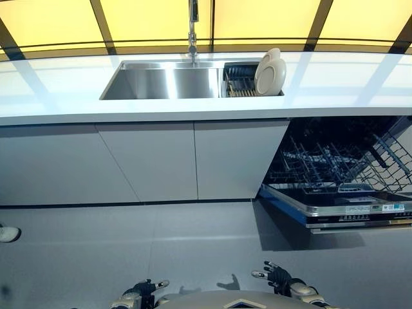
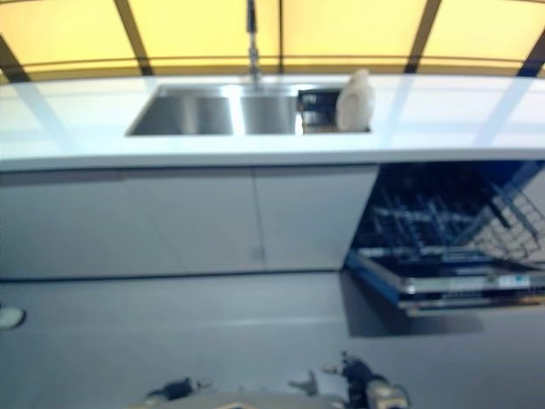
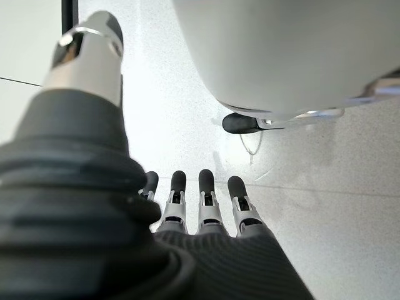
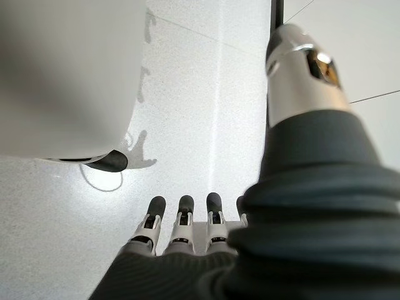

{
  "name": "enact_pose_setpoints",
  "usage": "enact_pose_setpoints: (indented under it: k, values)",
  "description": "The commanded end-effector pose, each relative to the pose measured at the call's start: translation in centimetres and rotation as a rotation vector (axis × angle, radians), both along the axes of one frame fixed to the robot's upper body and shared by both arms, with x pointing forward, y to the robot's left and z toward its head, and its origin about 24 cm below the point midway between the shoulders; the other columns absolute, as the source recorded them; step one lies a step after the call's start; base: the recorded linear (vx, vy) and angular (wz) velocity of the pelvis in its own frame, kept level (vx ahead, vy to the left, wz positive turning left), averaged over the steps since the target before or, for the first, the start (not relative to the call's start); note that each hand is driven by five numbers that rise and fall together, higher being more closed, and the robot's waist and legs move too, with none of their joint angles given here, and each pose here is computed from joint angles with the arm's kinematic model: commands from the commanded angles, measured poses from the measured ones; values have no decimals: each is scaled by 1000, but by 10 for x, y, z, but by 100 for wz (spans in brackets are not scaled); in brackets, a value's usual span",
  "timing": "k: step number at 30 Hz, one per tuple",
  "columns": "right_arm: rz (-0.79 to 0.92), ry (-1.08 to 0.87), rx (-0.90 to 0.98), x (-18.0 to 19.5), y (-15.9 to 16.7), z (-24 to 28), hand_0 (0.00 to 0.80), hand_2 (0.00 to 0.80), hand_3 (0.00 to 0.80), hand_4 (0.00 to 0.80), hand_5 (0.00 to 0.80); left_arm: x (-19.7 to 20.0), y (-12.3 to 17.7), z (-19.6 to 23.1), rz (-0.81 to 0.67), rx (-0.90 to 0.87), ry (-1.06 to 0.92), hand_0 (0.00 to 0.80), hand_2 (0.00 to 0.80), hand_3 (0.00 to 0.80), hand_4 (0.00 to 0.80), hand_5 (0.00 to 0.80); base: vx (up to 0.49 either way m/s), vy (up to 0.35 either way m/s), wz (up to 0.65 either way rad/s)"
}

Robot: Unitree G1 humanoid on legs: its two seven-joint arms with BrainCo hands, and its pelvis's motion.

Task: Take plates into dishwasher

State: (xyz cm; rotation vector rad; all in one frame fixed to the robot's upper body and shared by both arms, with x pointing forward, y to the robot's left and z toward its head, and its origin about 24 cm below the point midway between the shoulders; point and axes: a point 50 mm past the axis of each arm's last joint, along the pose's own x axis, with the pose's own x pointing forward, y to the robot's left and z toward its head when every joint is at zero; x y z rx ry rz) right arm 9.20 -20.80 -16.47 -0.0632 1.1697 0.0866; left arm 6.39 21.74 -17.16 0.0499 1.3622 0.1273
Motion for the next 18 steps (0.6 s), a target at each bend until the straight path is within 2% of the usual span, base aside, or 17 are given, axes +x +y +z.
enact_pose_setpoints:
  k: [1,3,8,14,18]
  values:
    - [49,-3,40,14,15,0,0,0,0,0,0,17,-19,-1,0,-62,-27,0,0,0,0,0,0,0,0]
    - [59,0,54,14,15,0,0,0,0,0,0,16,-20,-1,49,-89,-31,0,0,0,0,0,0,0,0]
    - [81,-20,116,16,19,2,0,0,0,0,0,11,-19,-2,68,-105,-18,0,0,0,0,0,0,0,0]
    - [97,-135,246,31,26,10,0,0,0,0,0,8,-16,-2,40,-96,-4,0,0,0,0,0,0,0,0]
    - [132,-205,266,45,31,16,0,0,0,0,0,12,-14,-1,-4,-74,1,0,0,0,0,0,-7,-16,0]
